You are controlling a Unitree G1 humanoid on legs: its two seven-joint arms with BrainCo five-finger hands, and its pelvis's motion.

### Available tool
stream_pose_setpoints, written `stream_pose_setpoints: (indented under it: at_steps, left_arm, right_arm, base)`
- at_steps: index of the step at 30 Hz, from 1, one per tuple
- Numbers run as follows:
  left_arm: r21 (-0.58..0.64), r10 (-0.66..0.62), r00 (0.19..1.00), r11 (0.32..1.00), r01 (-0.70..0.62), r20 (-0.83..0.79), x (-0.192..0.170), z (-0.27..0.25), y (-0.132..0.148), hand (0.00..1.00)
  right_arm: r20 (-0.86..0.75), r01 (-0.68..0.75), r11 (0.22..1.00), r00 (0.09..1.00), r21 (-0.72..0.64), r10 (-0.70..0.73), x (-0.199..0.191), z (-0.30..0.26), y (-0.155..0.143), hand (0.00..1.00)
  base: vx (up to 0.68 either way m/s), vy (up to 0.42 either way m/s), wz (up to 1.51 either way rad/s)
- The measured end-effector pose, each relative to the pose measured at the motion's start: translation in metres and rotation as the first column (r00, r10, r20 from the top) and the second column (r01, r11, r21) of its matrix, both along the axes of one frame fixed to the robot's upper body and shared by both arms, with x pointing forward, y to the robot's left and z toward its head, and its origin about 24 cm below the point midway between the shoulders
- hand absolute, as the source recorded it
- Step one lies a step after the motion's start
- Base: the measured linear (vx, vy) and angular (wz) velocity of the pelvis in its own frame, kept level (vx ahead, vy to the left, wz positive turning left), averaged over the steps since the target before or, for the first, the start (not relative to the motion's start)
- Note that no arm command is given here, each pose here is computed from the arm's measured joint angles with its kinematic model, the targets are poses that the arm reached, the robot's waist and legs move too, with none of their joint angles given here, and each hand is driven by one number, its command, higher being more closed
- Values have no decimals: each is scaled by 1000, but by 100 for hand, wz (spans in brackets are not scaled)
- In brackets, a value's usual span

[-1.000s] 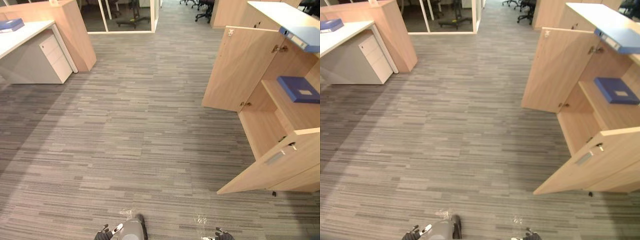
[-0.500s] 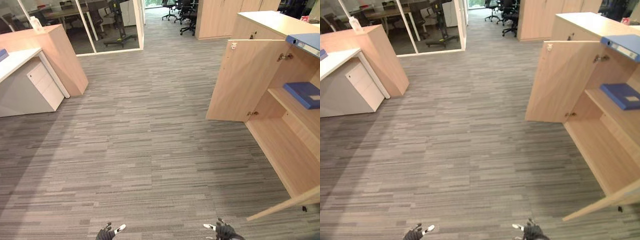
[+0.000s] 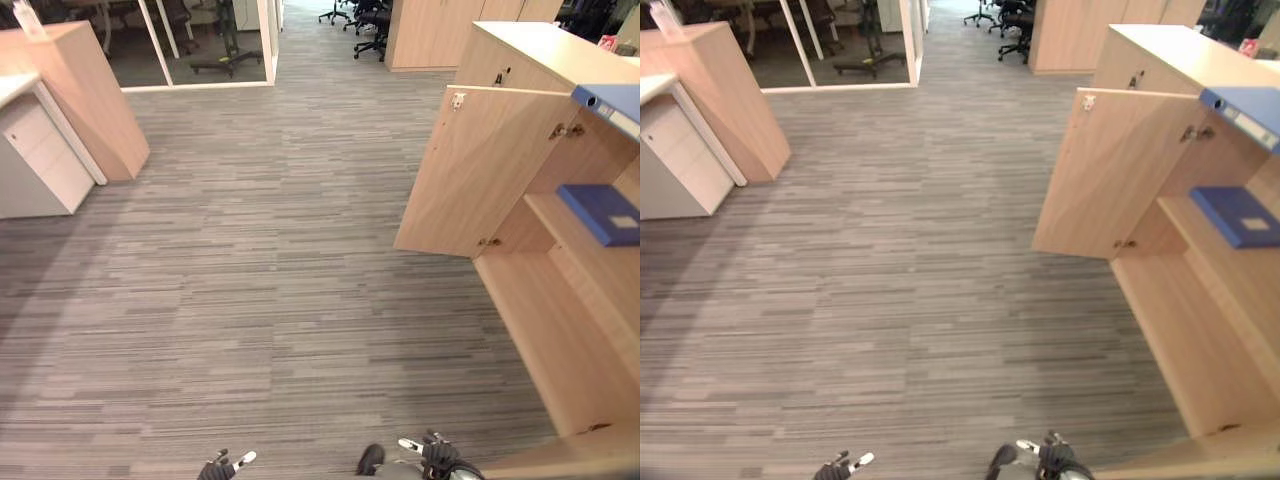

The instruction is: Walk over to the cabinet, pick up the folder, carry it to the office cabinet, place the folder inside the office cabinet, then close the office cabinet door

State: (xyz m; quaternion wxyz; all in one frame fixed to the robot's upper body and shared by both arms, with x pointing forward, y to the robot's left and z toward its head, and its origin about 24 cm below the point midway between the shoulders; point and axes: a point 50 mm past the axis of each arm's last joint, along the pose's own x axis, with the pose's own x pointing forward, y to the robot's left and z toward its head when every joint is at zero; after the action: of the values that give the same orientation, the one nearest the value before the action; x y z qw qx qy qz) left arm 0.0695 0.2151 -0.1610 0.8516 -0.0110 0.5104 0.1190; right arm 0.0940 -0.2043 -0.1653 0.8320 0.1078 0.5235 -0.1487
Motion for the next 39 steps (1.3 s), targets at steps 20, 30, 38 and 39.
stream_pose_setpoints:
  at_steps: [20, 30, 38, 39]
  left_arm:
    - [11, 165, 986, 986, -164, -26, -24, -2, 6, 0]
    - [12, 34, 999, 999, -34, -16, -1, -2, -2, 0]
    - [-21, 74, 995, 997, -73, 70, 23, 2, -13, 0]
    - [-27, 107, 991, 994, -105, 80, 24, 3, -11, 0]
  right_arm:
    - [12, 121, 993, 993, 12, -121, -7, 0, -5, 0]
    - [64, 87, 996, 994, -10, -87, 9, 5, -11, 0]
    - [36, 143, 990, 989, 21, -143, -1, 1, -6, 0]
    - [34, 148, 989, 988, 28, -148, -2, 1, -3, 0]
  base:
    - [410, 224, -72]
    - [248, 130, -59]
    - [280, -198, -35]
    - [252, -233, -69]
